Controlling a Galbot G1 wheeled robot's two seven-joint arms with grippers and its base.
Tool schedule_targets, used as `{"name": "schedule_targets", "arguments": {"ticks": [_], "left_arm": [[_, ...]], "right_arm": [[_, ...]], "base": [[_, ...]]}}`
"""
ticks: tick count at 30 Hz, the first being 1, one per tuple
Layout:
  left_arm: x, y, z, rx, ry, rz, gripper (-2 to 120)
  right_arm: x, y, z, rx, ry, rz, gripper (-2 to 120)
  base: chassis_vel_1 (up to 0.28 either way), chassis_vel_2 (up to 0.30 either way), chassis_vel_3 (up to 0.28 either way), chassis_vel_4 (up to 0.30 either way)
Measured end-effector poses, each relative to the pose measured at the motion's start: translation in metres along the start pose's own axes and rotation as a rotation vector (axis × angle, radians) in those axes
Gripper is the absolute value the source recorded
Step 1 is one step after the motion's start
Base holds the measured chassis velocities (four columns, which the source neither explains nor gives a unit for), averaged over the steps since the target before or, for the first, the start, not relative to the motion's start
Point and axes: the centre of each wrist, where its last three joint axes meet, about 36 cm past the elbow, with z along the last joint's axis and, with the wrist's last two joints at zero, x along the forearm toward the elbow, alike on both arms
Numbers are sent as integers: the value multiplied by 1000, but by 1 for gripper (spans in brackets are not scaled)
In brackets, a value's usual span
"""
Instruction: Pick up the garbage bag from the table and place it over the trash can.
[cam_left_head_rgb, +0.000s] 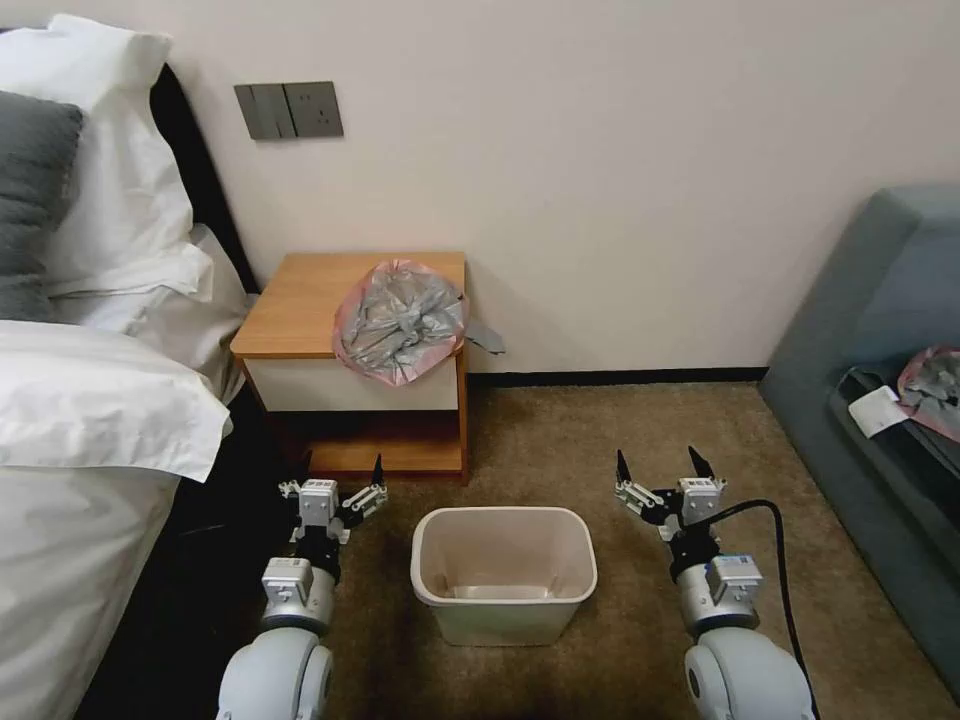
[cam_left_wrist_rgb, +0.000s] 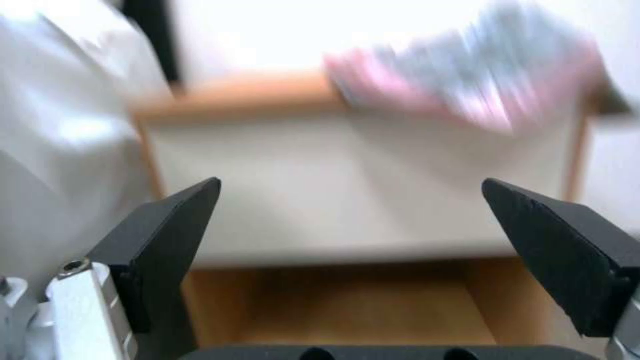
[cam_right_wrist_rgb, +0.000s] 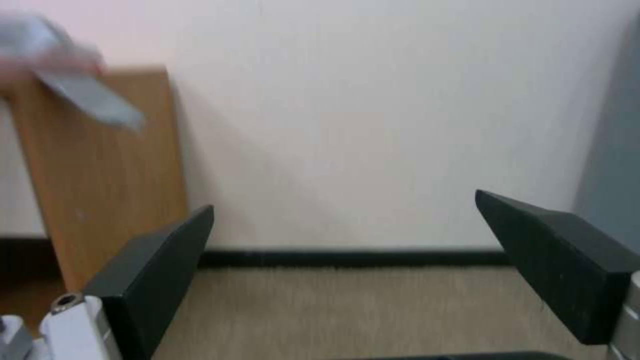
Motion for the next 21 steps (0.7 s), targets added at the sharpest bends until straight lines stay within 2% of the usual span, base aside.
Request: {"name": "schedule_targets", "arguments": {"ticks": [2,3,4,5,7,11,12,16,21], "left_arm": [[-7,17,-16,8,-89,-31,98],[-7,17,-16,8,-89,-31,98],[-11,26,-26,15,-142,-48,98],[-12,29,-30,21,-162,-54,98],[-8,24,-33,63,-155,-25,98],[1,19,-31,90,-120,-5,98],[1,19,-31,90,-120,-5,98],[5,17,-28,80,-103,15,98],[6,17,-18,39,-88,20,98]], "right_arm": [[18,-4,-9,12,-60,-1,100],[18,-4,-9,12,-60,-1,100],[30,-8,-16,26,-101,-3,100],[41,-10,-22,40,-137,-6,100],[55,-14,-32,67,-186,-11,100],[59,-16,-44,93,-230,-15,100],[59,-16,-44,93,-230,-15,100],[43,-18,-38,198,-357,-21,100],[12,-17,-29,267,-392,-57,100]], "base": [[0,0,0,0],[0,0,0,0],[0,0,0,0],[0,0,0,0],[0,0,0,0],[0,0,0,0],[0,0,0,0],[0,0,0,0],[0,0,0,0]]}}
